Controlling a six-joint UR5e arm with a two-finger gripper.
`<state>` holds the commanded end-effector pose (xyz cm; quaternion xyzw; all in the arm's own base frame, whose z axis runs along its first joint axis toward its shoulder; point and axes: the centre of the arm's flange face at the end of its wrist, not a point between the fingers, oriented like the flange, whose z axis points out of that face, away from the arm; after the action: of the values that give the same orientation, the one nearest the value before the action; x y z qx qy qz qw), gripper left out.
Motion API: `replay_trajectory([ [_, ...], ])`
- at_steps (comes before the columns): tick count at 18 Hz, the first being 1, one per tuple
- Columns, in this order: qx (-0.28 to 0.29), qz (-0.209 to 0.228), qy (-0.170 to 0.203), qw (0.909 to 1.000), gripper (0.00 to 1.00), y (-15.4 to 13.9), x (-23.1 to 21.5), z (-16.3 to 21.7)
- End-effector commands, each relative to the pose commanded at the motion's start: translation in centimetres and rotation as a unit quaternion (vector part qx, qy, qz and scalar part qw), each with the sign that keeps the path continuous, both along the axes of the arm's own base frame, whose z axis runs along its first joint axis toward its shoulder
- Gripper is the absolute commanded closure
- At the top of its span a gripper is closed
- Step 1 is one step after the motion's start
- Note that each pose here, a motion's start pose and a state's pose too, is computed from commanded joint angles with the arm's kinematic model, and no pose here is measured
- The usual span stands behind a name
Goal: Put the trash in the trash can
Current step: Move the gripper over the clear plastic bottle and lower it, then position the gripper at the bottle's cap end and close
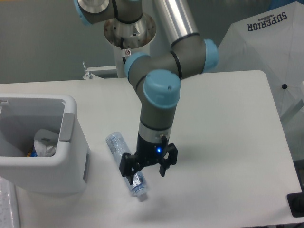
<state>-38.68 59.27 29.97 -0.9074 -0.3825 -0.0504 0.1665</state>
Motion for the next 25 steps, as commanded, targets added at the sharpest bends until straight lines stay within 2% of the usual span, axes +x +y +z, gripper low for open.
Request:
replay_trajectory([
  [8,-0.051,-0.014,0.007,0.9986,0.01,1.9,1.8,-4.7],
  [11,-0.06,-0.002,0.004,0.9982,0.01,3.0,1.1,-6.5],
  [13,-0.085,-0.008,0.022,0.9961,0.01,3.9,2.2,-7.9],
  [21,-0.097,-0.007,0.028,0.9949,0.03,4.1,2.2,-9.2],
  [25,-0.108,-0.005,0.035,0.9936,0.09,4.3,2.5,-9.8],
])
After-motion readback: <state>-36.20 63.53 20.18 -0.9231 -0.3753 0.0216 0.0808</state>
